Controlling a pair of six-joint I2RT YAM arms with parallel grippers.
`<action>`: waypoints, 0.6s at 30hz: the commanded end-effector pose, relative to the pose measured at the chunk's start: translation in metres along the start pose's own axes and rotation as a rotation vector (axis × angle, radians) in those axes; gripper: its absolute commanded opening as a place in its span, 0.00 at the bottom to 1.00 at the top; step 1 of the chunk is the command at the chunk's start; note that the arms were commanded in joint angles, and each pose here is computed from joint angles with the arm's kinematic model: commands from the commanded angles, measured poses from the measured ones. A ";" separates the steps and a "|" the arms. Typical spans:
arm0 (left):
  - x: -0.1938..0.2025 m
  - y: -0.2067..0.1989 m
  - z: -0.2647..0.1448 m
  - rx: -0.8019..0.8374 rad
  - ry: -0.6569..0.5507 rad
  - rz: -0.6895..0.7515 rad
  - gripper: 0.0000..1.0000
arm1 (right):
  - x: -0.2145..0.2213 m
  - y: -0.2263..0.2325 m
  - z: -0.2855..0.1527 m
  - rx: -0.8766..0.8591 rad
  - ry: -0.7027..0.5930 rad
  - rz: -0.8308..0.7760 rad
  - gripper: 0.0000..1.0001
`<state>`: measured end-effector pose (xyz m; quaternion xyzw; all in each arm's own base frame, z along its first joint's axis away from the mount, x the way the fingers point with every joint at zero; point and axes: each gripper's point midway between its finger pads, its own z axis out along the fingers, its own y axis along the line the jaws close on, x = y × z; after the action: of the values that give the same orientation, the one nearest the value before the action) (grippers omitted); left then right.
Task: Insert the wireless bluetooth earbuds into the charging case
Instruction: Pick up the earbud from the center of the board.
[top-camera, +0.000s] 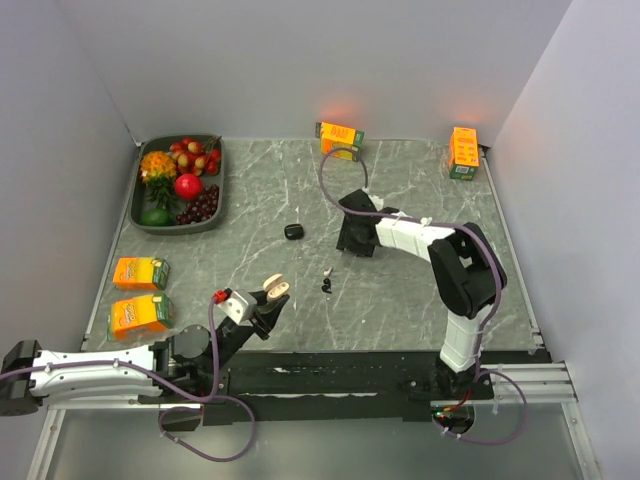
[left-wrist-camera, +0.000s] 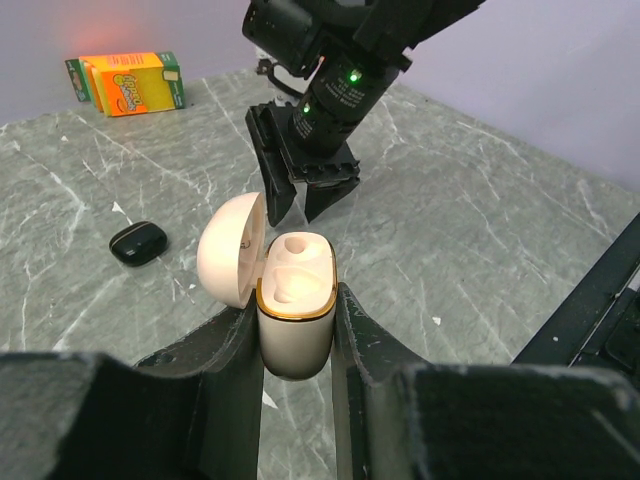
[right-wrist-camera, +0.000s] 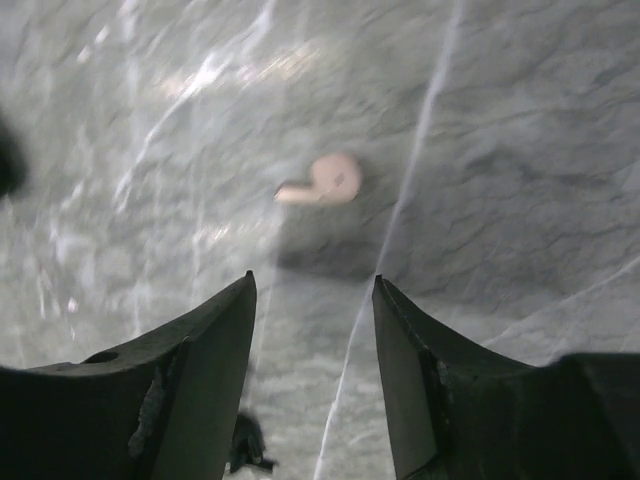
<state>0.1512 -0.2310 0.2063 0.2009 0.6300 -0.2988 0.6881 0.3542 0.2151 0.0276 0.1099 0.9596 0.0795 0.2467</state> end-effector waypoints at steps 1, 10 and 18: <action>-0.026 -0.005 0.003 0.002 -0.053 -0.059 0.01 | -0.031 -0.004 0.011 0.064 -0.045 0.153 0.55; -0.022 -0.005 0.003 -0.003 -0.054 -0.053 0.01 | -0.042 -0.012 0.030 0.124 -0.031 0.192 0.52; -0.020 -0.005 0.003 -0.003 -0.044 -0.046 0.01 | -0.038 -0.012 0.039 0.127 -0.007 0.167 0.39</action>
<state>0.1493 -0.2329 0.2064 0.2027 0.6292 -0.3012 0.6872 0.3901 0.2015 0.0190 0.1963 0.9518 0.0473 0.2309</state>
